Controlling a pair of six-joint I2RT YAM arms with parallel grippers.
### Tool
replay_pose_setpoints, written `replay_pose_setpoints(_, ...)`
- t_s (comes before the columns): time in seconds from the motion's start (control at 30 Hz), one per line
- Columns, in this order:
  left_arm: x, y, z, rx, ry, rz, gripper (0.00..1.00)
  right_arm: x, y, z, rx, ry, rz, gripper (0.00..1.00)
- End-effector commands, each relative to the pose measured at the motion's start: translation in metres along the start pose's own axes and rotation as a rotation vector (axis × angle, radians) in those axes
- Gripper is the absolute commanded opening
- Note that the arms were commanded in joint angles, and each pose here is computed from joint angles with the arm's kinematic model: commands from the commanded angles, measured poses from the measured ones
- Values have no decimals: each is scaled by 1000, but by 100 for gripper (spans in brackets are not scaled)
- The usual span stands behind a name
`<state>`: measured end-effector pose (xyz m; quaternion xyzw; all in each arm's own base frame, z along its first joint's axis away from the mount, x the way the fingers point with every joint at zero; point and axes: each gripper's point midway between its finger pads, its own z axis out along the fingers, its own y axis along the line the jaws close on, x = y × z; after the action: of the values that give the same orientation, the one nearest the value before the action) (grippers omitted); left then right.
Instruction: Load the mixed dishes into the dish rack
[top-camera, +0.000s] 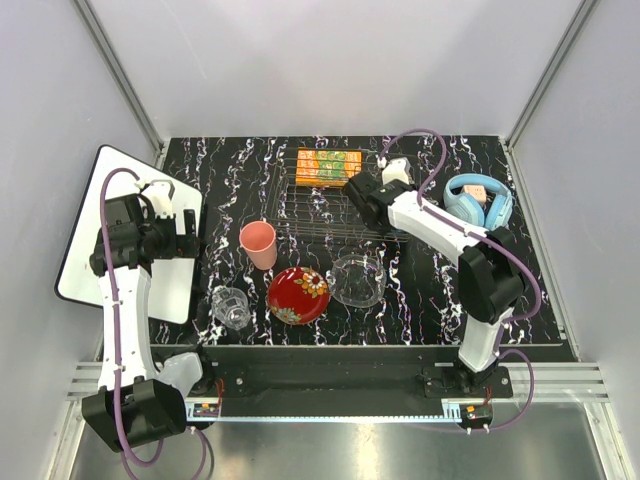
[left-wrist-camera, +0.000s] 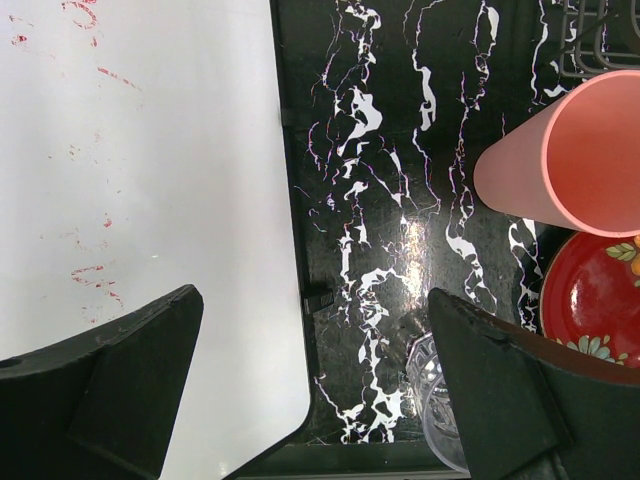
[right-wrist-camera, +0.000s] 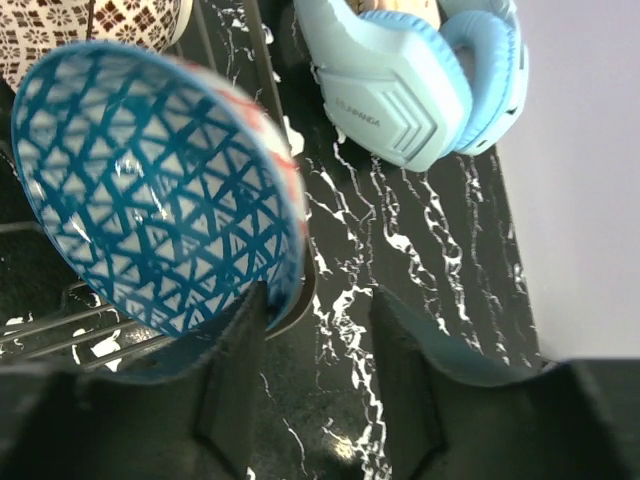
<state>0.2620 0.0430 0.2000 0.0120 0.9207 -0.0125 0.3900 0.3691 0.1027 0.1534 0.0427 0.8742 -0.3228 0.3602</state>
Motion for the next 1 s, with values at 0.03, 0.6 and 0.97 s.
replay_pose_setpoints(0.03, -14, 7, -4, -28, -49, 24, 99, -3, 2, -3, -34, -61, 125, 45)
replay_pose_setpoints(0.6, -11, 8, -3, -36, -42, 31, 99, -5, 0, 6, 23, -118, 134, 7)
replay_pose_setpoints(0.97, -12, 6, -2, -25, -43, 23, 99, -21, 22, -21, -4, -148, 100, 0)
